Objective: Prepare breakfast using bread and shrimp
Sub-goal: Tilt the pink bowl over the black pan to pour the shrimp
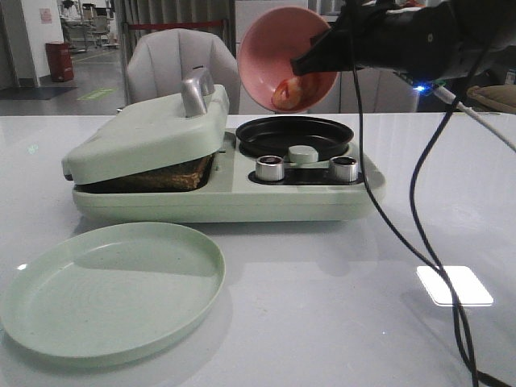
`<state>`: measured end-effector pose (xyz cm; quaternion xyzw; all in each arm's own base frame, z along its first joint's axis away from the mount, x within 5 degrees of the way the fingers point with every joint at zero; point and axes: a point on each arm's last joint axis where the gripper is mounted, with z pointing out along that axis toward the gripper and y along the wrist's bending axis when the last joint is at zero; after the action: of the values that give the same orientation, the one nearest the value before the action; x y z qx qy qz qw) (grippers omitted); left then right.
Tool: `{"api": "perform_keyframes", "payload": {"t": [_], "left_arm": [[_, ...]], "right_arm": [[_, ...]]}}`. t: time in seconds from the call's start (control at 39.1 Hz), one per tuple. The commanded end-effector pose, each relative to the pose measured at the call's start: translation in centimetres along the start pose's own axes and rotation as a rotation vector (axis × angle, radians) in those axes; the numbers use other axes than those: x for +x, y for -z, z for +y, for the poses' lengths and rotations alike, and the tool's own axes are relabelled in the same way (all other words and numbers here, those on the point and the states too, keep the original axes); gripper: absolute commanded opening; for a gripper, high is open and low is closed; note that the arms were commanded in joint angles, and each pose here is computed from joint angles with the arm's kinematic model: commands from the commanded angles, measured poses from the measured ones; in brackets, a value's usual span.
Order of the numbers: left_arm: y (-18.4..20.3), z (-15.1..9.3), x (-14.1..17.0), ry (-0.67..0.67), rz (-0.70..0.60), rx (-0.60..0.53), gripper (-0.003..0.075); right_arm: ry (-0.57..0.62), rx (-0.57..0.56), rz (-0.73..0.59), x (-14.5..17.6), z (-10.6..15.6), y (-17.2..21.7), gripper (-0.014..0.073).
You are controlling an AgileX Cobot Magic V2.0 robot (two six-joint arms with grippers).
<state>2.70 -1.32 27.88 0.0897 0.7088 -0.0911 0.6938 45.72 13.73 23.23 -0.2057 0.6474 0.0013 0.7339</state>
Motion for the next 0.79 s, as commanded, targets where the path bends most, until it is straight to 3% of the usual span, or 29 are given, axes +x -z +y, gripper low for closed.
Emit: {"api": "perform_keyframes", "payload": {"t": [0.0, 0.26, 0.46, 0.64, 0.77], "left_arm": [[0.3, 0.1, -1.5, 0.015, -0.1, -0.011, 0.0114], [0.3, 0.1, -1.5, 0.015, -0.1, -0.011, 0.0114], [0.3, 0.1, -1.5, 0.015, -0.1, -0.011, 0.0114], [0.3, 0.1, -1.5, 0.015, -0.1, -0.011, 0.0113], [0.3, 0.1, -1.5, 0.015, -0.1, -0.011, 0.0114]], "right_arm": [[0.123, 0.074, -0.266, -4.7, -1.2, 0.7, 0.0137], [0.429, 0.183, -0.397, -4.7, -0.9, 1.3, 0.0137], [0.636, 0.211, -0.37, -3.6, -0.2, 1.0, 0.0137], [0.665, 0.209, -0.358, -2.9, 0.1, 0.8, 0.0137], [0.551, 0.265, -0.321, -2.7, -0.7, 0.8, 0.0137]]}}
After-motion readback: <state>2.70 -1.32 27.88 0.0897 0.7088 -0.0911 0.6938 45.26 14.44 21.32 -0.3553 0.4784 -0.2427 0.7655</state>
